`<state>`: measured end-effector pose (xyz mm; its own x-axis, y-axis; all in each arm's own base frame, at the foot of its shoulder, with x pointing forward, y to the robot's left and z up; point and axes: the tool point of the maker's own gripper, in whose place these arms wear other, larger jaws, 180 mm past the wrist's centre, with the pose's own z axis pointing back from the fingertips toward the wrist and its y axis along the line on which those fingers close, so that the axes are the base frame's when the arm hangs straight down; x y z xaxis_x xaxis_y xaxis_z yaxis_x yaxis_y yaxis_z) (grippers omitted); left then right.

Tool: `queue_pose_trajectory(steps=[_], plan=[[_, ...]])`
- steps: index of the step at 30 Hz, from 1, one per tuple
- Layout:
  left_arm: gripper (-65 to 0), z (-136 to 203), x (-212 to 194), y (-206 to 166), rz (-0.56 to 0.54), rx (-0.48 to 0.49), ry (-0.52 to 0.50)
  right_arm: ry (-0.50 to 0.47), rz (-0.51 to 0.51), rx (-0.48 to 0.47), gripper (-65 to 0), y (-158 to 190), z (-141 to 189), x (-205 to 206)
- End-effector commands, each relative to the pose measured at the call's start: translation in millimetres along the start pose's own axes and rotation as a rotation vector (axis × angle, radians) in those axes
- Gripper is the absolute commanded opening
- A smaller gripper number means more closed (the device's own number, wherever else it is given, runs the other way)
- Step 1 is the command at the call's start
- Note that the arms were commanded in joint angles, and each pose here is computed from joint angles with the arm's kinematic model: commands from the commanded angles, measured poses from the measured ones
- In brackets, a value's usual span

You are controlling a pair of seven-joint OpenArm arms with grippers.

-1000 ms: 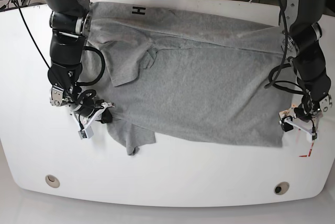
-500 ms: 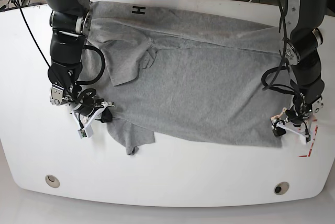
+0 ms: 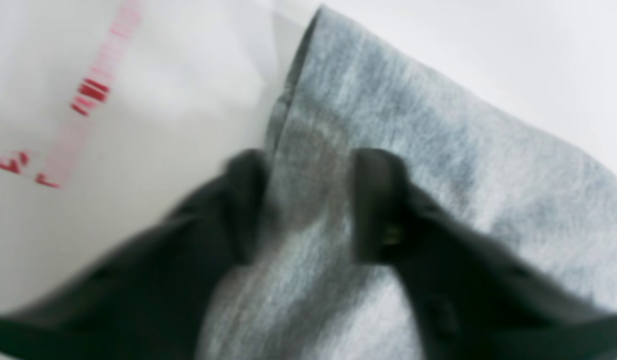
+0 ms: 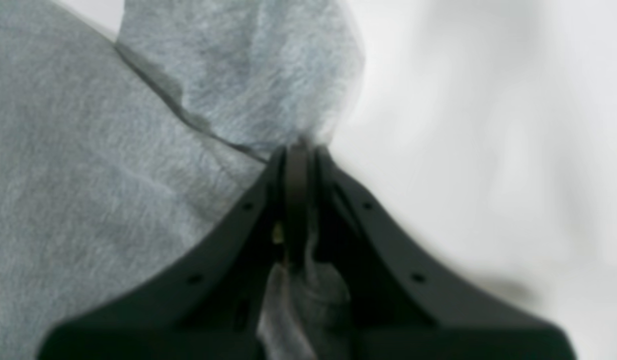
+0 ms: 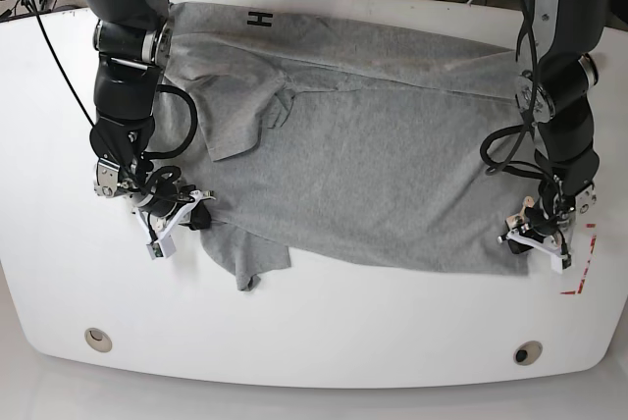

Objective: Fold the T-shirt properly
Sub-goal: 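Lift the hem with both grippers and fold it over toward the collar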

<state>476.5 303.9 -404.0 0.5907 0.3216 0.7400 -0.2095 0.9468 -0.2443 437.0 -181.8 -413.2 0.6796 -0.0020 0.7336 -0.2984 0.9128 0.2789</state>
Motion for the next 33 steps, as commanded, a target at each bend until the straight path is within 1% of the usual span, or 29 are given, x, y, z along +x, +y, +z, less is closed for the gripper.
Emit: queue_pose_trajectory(steps=[1, 4, 6, 10, 13, 16, 18, 20, 22, 26, 30, 33], plan=[[-54.9, -0.4, 8.0, -6.2, -0.010, -0.014, 0.005, -0.054, 0.023, -0.005, -65.0, -3.9, 5.3, 24.6], [-62.5, -1.4, 4.8, -8.9, -0.046, -0.015, 0.021, -0.055, 0.022, -0.003, -65.0, -2.4, 4.4, 24.5], [-65.0, -2.8, 0.9, -13.1, -0.104, -0.018, 0.043, -0.054, 0.023, -0.002, -65.0, -2.2, 4.3, 24.4], [-65.0, -4.2, -1.5, -19.3, -0.167, -0.025, 0.060, -0.054, 0.022, -0.001, -65.0, -1.4, 3.9, 24.4], [-65.0, -4.1, 0.0, -19.7, -0.162, -0.027, 0.055, -0.057, 0.024, -0.001, -65.0, -1.4, 4.0, 25.8], [-65.0, -4.0, 3.7, -21.8, -0.145, -0.033, 0.047, -0.083, 0.048, -0.006, -65.0, -0.5, 7.8, 38.0], [-65.0, -2.8, 4.9, -20.3, -0.131, -0.034, 0.052, -0.100, 0.081, -0.014, -65.0, 0.7, 13.1, 49.3], [-65.0, -0.8, 12.1, -22.3, -0.123, -0.043, 0.041, -0.082, 0.106, -0.025, -65.0, 0.5, 18.0, 48.7], [-65.0, 4.0, 26.9, -26.6, -0.128, -0.065, 0.017, -0.081, 0.145, -0.043, -65.0, -0.2, 26.9, 56.7], [-65.0, 13.5, 30.1, -28.6, -0.163, -0.093, 0.015, -0.084, 0.194, -0.062, -65.0, 2.9, 36.3, 63.9], [-65.0, 27.2, 45.6, -30.7, -0.211, -0.091, -0.018, -0.091, 0.242, -0.079, -65.0, 8.5, 46.3, 68.8], [-65.0, 38.0, 48.2, -29.3, -0.235, -0.084, -0.025, -0.079, 0.285, -0.103, -65.0, 9.9, 57.0, 72.2]])
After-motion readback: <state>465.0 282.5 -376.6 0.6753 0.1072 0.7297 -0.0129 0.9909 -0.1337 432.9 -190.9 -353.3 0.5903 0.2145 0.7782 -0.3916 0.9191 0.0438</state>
